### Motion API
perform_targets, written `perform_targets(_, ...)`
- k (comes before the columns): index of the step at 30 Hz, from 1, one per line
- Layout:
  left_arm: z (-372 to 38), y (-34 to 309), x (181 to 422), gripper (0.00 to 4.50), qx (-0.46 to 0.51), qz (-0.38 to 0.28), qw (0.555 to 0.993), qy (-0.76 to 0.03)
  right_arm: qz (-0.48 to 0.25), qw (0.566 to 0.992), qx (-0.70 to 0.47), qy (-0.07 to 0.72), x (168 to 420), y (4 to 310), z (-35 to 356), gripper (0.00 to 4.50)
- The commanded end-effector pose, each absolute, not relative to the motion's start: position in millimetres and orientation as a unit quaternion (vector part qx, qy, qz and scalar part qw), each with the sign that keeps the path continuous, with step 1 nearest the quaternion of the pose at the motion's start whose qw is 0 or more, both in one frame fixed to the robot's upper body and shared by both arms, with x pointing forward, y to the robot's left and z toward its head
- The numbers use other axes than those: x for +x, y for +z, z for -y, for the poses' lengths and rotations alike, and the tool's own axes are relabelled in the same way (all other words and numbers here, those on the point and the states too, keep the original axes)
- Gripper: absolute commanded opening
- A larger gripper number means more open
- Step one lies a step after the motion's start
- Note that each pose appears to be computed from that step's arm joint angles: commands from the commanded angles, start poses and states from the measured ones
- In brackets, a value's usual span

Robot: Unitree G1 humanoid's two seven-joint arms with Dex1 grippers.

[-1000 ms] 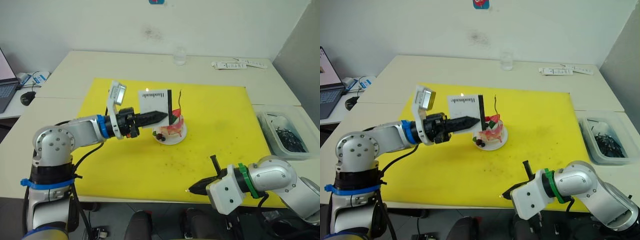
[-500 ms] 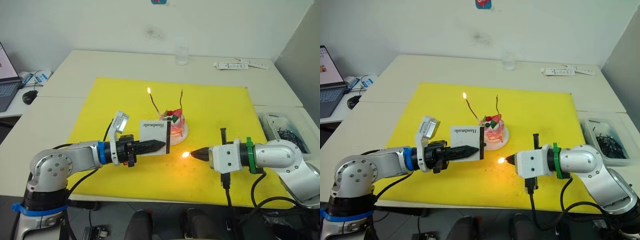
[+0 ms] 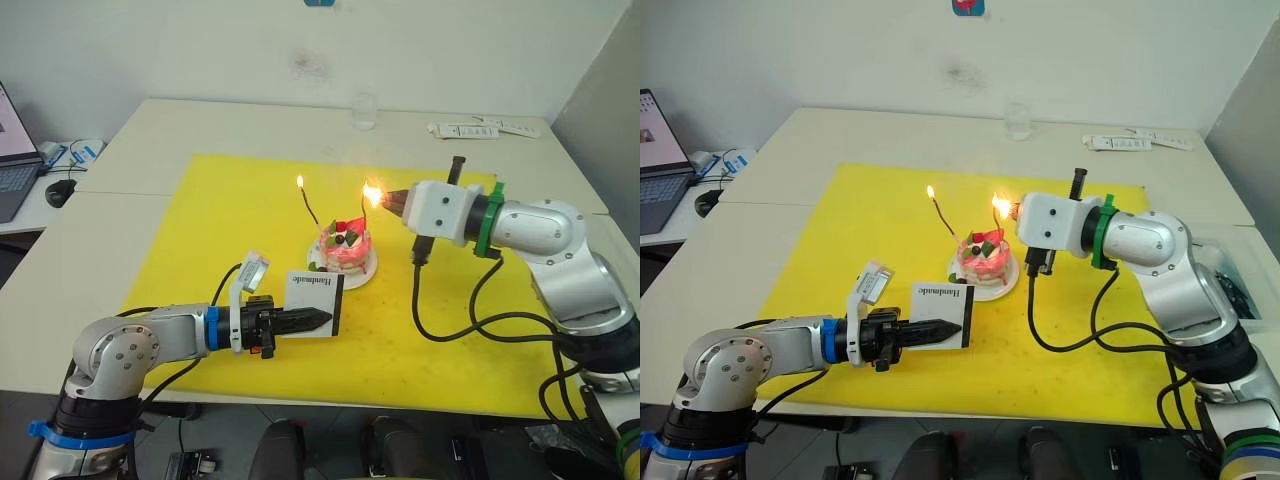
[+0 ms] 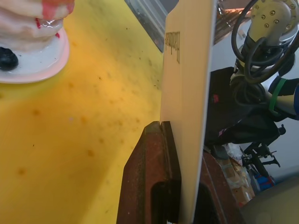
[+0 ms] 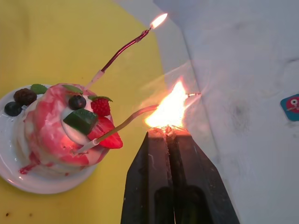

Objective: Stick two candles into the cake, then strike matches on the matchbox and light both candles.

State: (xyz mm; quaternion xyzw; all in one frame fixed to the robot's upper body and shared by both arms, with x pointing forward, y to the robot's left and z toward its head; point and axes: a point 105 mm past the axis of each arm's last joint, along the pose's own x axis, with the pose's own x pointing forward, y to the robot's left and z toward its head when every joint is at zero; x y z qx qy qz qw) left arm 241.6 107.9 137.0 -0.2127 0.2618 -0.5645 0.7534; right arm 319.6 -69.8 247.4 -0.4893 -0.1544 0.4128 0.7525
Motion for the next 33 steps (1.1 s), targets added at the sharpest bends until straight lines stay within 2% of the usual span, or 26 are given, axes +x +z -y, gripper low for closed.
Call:
perform_targets(1, -102.5, 147.2, 240.2, 0.00, -0.200, -0.239, 0.753, -0.580, 0.186, 0.745, -0.503, 0.396, 319.6, 262.7, 67.4, 0.04)
perform_targets(33, -94.6, 152.1, 241.0, 0.00, -0.200, -0.237, 0.746, -0.590, 0.202, 0.732, -0.530, 0.378, 325.3, 269.2, 71.6, 0.04)
